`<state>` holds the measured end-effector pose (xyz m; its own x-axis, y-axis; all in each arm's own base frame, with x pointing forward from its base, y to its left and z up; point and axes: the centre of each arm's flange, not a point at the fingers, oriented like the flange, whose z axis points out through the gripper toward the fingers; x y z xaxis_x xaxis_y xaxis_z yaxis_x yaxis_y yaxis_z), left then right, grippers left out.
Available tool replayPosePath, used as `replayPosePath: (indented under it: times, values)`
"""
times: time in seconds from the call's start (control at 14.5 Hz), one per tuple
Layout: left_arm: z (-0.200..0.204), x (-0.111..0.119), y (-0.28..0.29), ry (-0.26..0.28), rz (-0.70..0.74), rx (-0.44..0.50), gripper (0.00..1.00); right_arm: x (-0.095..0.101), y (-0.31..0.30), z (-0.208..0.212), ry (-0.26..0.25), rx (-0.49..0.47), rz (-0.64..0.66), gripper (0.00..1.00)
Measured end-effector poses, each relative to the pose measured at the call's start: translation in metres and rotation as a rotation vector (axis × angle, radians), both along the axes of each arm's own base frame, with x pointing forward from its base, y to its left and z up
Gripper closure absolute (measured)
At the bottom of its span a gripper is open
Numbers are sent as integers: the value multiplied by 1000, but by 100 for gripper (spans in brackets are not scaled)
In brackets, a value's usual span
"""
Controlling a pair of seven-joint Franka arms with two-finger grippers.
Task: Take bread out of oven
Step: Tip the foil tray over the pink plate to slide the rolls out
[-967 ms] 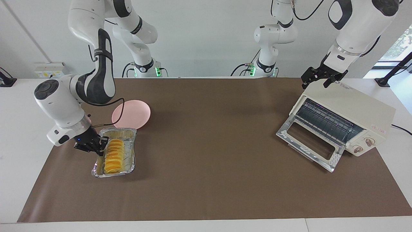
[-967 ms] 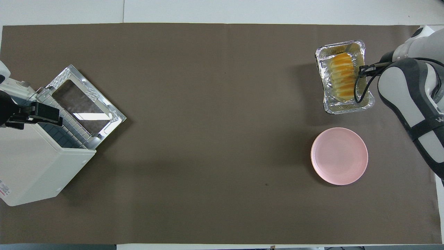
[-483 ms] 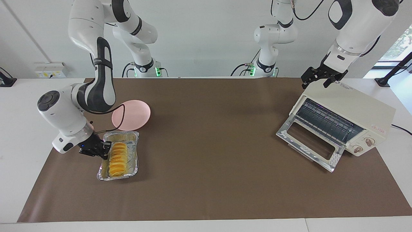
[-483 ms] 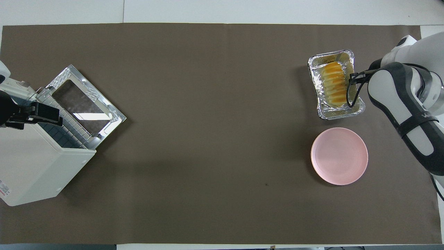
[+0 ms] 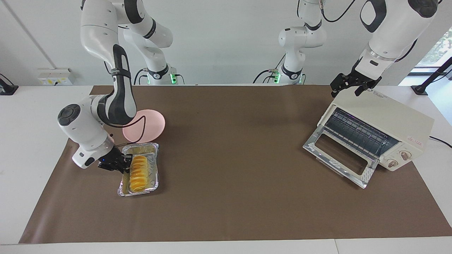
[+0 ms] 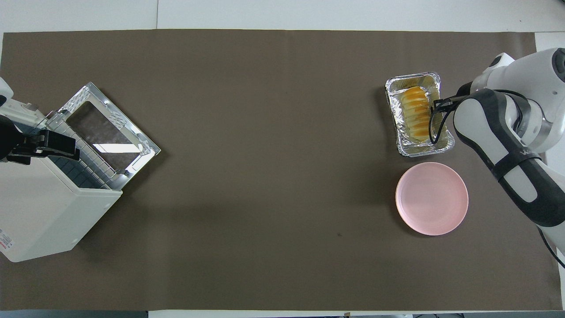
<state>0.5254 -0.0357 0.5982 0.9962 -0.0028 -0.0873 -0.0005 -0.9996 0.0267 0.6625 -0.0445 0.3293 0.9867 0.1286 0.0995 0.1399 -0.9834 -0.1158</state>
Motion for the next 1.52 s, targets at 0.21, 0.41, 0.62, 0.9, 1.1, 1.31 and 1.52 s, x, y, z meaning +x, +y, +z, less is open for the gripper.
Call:
replayPosePath:
  times: [0.21, 0.41, 0.62, 0.9, 1.1, 1.31, 1.52]
  values:
    - [0, 0, 0, 0, 0, 0, 0, 1, 15, 8, -10, 0, 9, 39]
    - [0, 0, 0, 0, 0, 0, 0, 2, 38, 14, -16, 2, 12, 4]
    - [0, 0, 0, 0, 0, 0, 0, 1, 41, 12, -23, 0, 11, 0]
    - [0, 0, 0, 0, 0, 0, 0, -5, 39, -8, -28, -5, 3, 0]
    - [0, 0, 0, 0, 0, 0, 0, -11, 45, -19, -29, -7, 8, 0]
    - [0, 0, 0, 0, 0, 0, 0, -13, 58, -22, -22, -6, 16, 13]
    - [0, 0, 0, 0, 0, 0, 0, -12, 59, -20, -22, -5, -2, 47]
